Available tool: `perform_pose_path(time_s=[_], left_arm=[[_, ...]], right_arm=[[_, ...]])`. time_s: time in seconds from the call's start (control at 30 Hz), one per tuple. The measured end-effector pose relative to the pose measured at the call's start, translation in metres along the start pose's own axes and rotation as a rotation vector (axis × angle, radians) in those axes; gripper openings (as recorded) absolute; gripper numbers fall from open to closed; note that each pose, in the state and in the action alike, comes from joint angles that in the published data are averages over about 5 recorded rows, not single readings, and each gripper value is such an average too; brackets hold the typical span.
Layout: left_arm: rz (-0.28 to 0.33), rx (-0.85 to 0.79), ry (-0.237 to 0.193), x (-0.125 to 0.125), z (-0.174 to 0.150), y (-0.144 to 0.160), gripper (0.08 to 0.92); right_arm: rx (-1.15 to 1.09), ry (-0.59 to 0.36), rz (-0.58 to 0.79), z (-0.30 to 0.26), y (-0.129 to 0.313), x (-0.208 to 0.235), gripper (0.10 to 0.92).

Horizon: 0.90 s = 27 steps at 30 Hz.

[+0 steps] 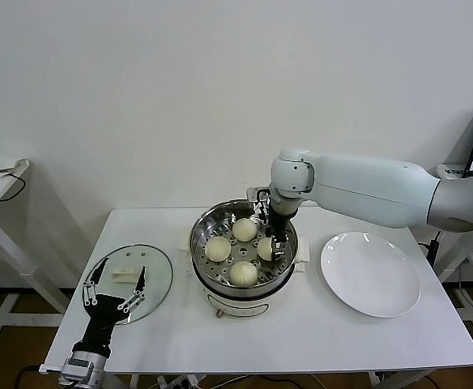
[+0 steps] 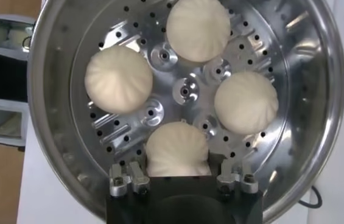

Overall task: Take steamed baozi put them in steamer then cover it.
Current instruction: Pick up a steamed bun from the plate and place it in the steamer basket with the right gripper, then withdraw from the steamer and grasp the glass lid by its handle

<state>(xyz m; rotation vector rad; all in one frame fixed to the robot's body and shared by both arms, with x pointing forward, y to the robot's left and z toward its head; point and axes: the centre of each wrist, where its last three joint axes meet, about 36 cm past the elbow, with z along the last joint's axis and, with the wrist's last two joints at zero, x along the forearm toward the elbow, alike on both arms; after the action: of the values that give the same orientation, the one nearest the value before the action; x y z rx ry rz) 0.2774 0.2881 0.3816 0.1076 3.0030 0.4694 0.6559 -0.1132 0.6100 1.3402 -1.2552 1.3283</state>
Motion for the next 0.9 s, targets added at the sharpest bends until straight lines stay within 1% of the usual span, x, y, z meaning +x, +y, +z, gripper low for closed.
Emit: perform_pose_path(time_s=[0.17, 0.23, 0.43, 0.63, 0.77, 0.9], left_arm=[[-0.002, 0.001, 0.002, 0.0, 0.0, 0.0, 0.823], [-0.002, 0.002, 0.002, 0.001, 0.0, 0.0, 0.823], [-0.003, 0.003, 0.008, 0.003, 0.001, -0.001, 0.823], [-0.008, 0.006, 0.005, 0.002, -0.003, -0.002, 0.823], [-0.01, 0.015, 0.005, 0.0, -0.004, -0.002, 0.823], [-0.013, 0.03, 0.01, -0.003, -0.005, 0.0, 0.823]], right_arm=[[0.0, -0.007, 0.004, 0.0, -0.001, 0.002, 0.793], [-0.002, -0.015, 0.005, 0.001, -0.001, 0.004, 0.814], [-0.008, -0.064, 0.011, 0.009, -0.002, 0.025, 0.822], [-0.049, -0.15, 0.025, 0.041, 0.0, 0.063, 0.823], [-0.091, -0.229, 0.052, 0.075, 0.007, 0.084, 0.823], [-0.139, -0.342, 0.108, 0.114, 0.019, 0.097, 0.823]])
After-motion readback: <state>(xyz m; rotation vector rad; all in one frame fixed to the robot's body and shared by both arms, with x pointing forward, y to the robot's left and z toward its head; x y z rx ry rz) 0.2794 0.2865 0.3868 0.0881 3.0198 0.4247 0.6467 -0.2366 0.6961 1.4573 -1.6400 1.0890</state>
